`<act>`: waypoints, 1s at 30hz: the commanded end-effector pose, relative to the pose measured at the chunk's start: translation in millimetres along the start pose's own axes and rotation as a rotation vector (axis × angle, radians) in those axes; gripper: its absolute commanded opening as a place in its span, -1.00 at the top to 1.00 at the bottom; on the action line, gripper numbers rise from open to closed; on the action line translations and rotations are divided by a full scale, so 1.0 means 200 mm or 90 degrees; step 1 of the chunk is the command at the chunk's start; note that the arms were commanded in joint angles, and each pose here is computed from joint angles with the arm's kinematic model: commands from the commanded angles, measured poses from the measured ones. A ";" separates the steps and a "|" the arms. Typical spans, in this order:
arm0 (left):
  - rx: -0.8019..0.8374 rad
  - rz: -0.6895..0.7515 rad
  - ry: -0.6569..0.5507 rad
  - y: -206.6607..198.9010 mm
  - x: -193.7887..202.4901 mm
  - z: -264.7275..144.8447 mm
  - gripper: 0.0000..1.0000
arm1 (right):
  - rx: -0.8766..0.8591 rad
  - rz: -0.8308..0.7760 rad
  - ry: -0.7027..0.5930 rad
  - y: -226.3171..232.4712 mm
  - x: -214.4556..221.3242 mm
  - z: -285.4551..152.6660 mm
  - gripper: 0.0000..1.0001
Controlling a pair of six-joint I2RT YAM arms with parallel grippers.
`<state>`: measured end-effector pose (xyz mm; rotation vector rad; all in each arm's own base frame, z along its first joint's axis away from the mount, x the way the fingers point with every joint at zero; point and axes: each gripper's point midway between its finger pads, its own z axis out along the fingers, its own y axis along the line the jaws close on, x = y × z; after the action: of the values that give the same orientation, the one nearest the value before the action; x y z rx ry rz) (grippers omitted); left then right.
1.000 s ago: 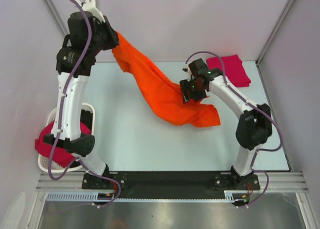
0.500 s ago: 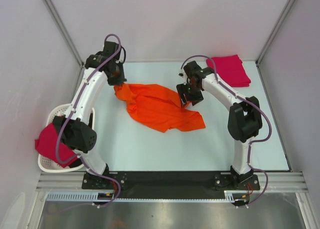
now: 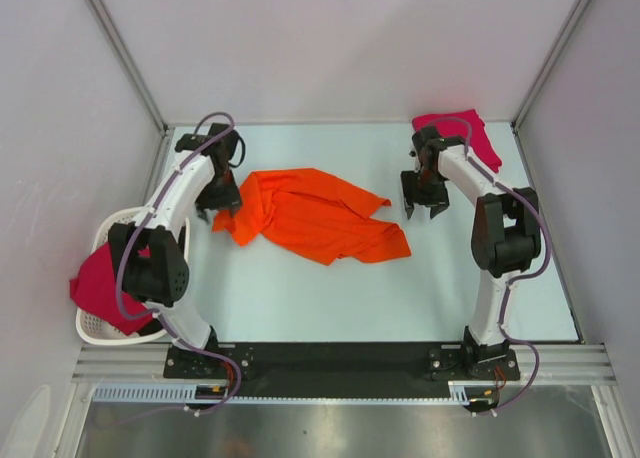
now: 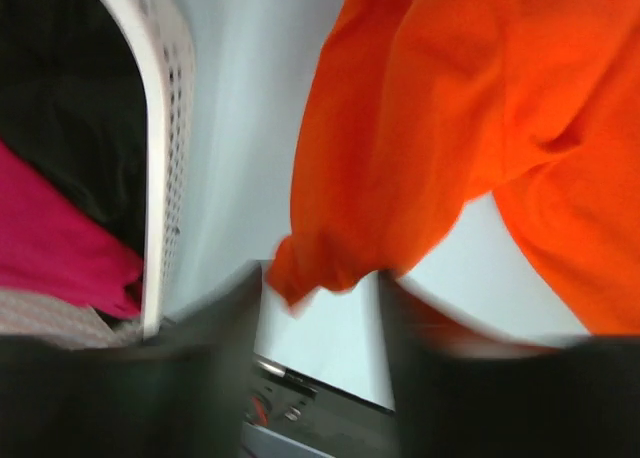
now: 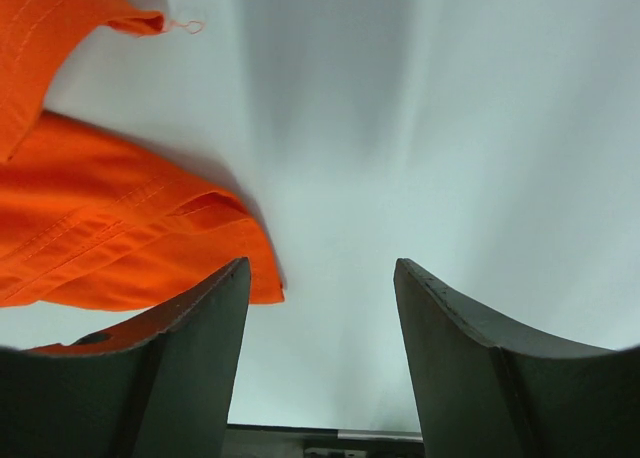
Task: Fold and stack the t-shirts
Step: Flatten out the tshirt
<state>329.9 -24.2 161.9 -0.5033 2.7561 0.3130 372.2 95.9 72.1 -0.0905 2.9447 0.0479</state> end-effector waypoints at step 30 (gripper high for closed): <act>0.323 0.354 0.029 -1.51 0.30 -0.02 -0.98 | -0.194 0.101 -0.023 -0.01 0.02 -0.08 -0.27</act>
<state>400.2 -278.2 74.9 0.2758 2.8821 -0.1028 360.4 71.0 74.1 0.1368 2.9353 0.3626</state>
